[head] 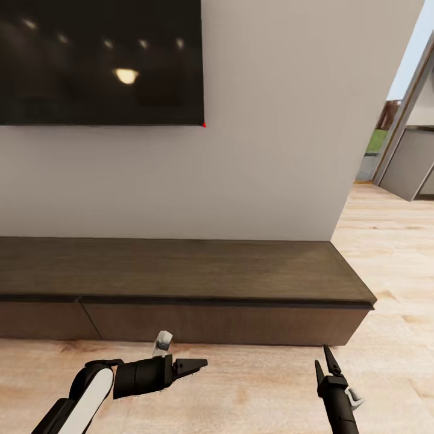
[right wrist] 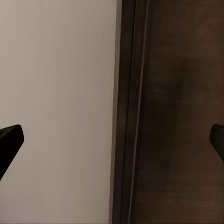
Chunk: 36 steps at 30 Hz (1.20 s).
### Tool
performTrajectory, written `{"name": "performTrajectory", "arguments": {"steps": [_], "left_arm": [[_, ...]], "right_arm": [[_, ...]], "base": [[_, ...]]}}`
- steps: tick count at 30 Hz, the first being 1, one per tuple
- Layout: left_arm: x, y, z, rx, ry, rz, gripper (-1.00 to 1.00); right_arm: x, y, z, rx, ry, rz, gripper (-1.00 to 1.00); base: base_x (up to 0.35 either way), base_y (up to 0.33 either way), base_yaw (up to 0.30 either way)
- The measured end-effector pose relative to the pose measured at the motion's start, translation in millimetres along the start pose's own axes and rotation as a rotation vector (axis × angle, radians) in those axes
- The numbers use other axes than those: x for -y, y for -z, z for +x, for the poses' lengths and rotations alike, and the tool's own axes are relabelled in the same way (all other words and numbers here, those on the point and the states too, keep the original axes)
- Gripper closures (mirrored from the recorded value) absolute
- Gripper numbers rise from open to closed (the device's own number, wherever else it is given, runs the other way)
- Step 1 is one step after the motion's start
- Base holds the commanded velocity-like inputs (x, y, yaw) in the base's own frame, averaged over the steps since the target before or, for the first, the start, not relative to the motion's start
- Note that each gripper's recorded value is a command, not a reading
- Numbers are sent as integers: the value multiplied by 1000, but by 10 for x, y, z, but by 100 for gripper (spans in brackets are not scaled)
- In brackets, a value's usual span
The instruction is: Place each of the two pumpkins and all three candles from the living room inside a cabinet in the living room (use any cabinet), then make sure every cabinet is closed, and position the cauldron so it is next to a table in the living room.
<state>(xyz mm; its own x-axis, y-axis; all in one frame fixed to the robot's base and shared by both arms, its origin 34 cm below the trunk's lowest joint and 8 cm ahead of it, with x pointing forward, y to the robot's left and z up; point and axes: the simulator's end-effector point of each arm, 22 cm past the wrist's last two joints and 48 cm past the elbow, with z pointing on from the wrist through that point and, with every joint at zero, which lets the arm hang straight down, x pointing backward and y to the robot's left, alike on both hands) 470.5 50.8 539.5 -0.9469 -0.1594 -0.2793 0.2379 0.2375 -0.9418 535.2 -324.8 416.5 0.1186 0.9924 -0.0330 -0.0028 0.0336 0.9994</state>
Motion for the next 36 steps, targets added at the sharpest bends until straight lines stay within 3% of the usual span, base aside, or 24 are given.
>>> {"name": "performTrajectory", "arguments": {"steps": [10, 23, 36], "left_arm": [[1, -16, 20, -6, 1, 1, -100], [51, -176, 236, -63, 9, 21, -100], [52, -191, 253, -66, 11, 22, -100]], "right_arm": [[68, -10, -26, 10, 14, 32, -100], [-24, -346, 48, -12, 32, 7, -100], [-36, -354, 87, -43, 63, 2, -100]], "base": [[152, 0, 0], [22, 0, 0], [142, 0, 0]]}}
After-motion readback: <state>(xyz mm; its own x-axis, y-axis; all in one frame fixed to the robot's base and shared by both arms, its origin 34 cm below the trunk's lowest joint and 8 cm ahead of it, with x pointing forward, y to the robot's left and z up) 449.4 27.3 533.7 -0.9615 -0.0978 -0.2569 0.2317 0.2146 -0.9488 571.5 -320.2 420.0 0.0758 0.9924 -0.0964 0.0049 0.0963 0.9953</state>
